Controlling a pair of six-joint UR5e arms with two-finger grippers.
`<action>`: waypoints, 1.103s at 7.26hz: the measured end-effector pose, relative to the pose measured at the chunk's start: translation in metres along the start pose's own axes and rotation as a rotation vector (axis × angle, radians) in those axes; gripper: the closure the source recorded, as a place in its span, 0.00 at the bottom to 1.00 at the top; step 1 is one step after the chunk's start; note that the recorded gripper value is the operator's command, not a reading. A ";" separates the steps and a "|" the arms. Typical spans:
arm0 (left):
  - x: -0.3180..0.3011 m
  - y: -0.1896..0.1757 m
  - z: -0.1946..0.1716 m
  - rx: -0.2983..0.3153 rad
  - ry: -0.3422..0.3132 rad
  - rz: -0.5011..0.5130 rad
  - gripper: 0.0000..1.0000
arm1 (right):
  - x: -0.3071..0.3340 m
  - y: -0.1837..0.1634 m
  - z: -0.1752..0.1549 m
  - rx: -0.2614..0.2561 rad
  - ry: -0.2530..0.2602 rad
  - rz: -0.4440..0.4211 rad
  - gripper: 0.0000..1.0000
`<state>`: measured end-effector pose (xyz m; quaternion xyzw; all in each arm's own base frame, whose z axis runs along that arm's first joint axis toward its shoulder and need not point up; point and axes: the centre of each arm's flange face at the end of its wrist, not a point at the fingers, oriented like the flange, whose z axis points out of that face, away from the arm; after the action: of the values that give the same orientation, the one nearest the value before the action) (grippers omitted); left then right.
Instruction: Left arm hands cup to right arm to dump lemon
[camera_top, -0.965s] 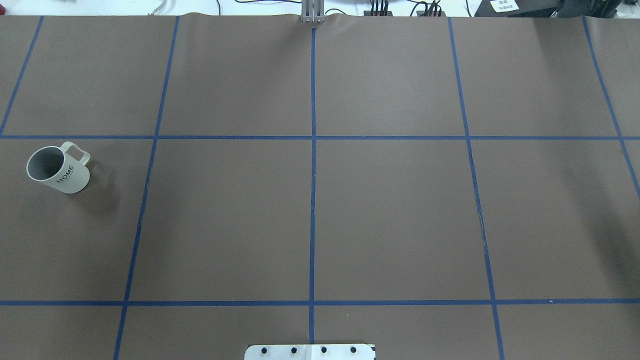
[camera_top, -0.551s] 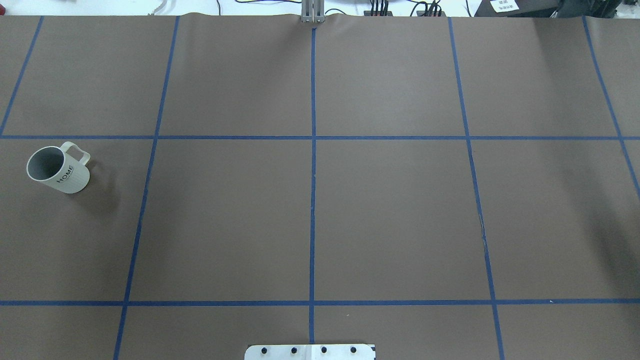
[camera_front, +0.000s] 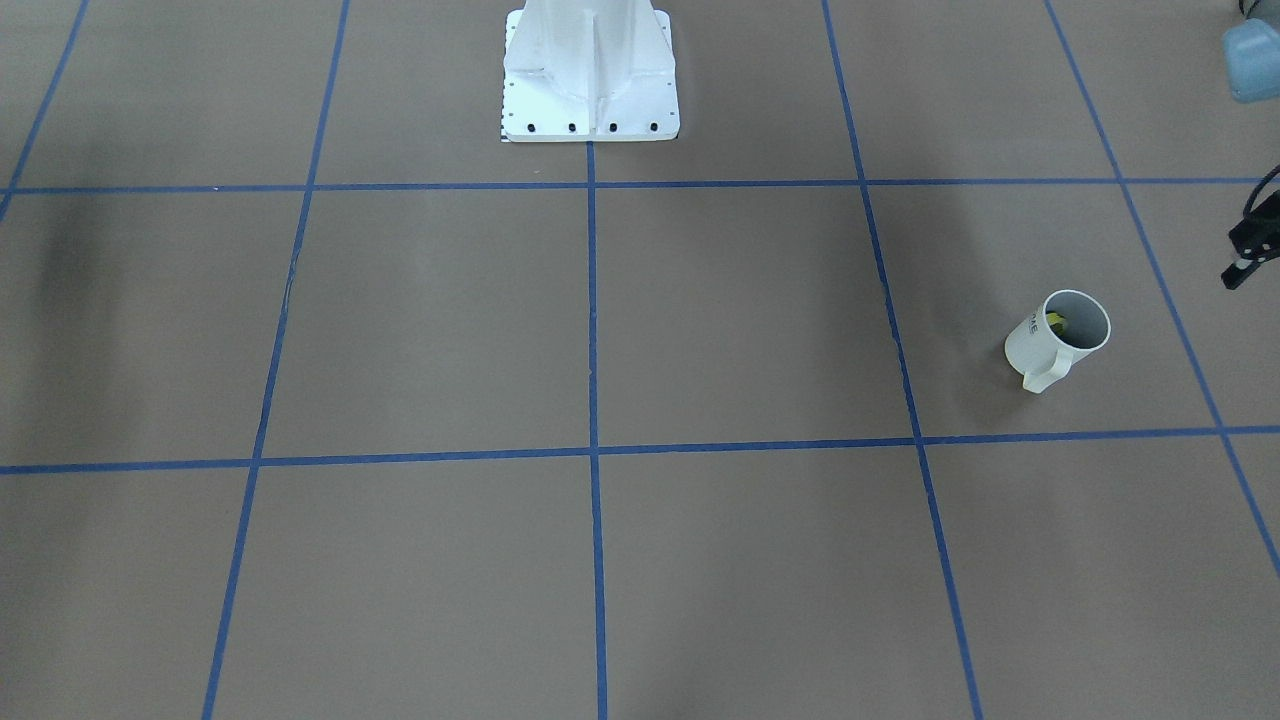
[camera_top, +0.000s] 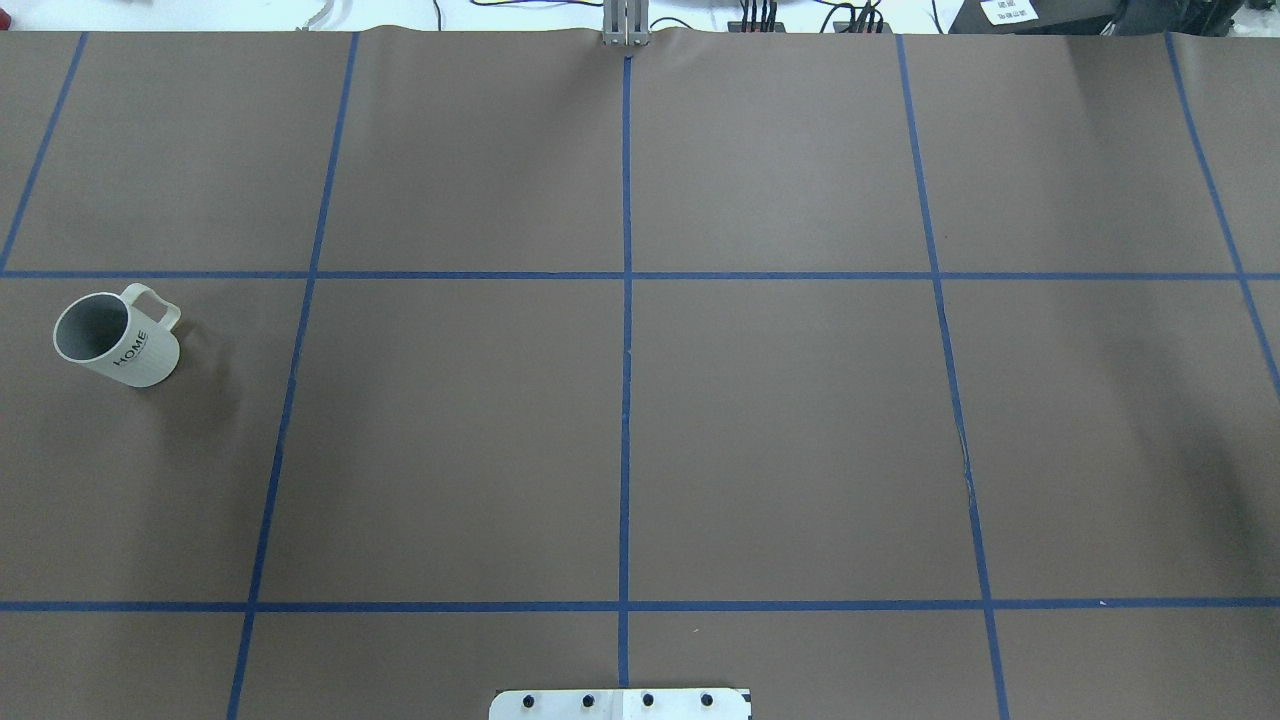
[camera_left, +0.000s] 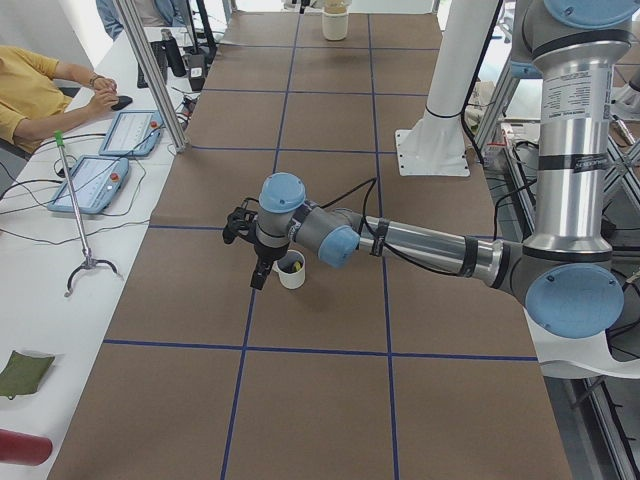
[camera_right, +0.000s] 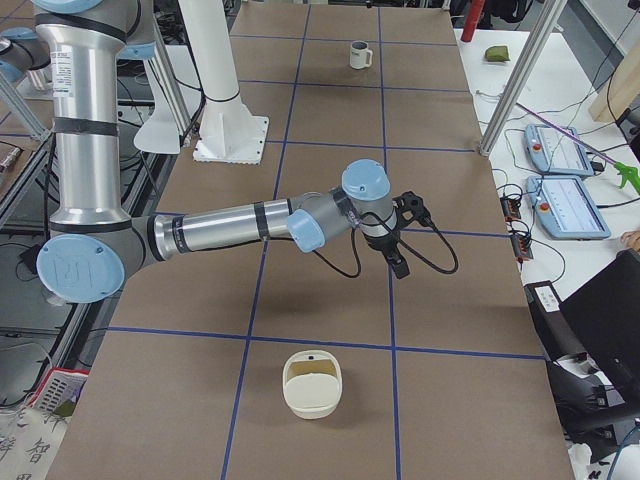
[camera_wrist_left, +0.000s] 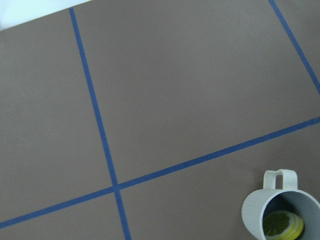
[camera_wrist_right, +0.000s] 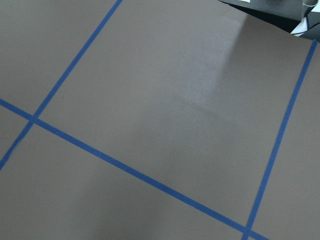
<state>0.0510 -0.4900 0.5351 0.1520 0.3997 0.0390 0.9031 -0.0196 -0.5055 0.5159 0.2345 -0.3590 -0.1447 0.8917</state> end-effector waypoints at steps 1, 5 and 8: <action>0.016 0.010 0.018 -0.007 0.011 -0.048 0.00 | -0.013 -0.004 0.007 0.012 -0.016 0.013 0.00; 0.058 0.031 0.062 -0.020 0.009 -0.123 0.00 | -0.028 -0.007 0.014 0.027 -0.039 0.015 0.00; 0.063 0.042 0.093 -0.030 -0.021 -0.095 0.36 | -0.028 -0.006 0.015 0.025 -0.039 0.016 0.00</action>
<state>0.1642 -0.4605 0.5621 0.1197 0.3962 0.0006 0.9103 -0.0502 -0.5034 0.5067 0.2400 -0.3801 -0.1375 0.8826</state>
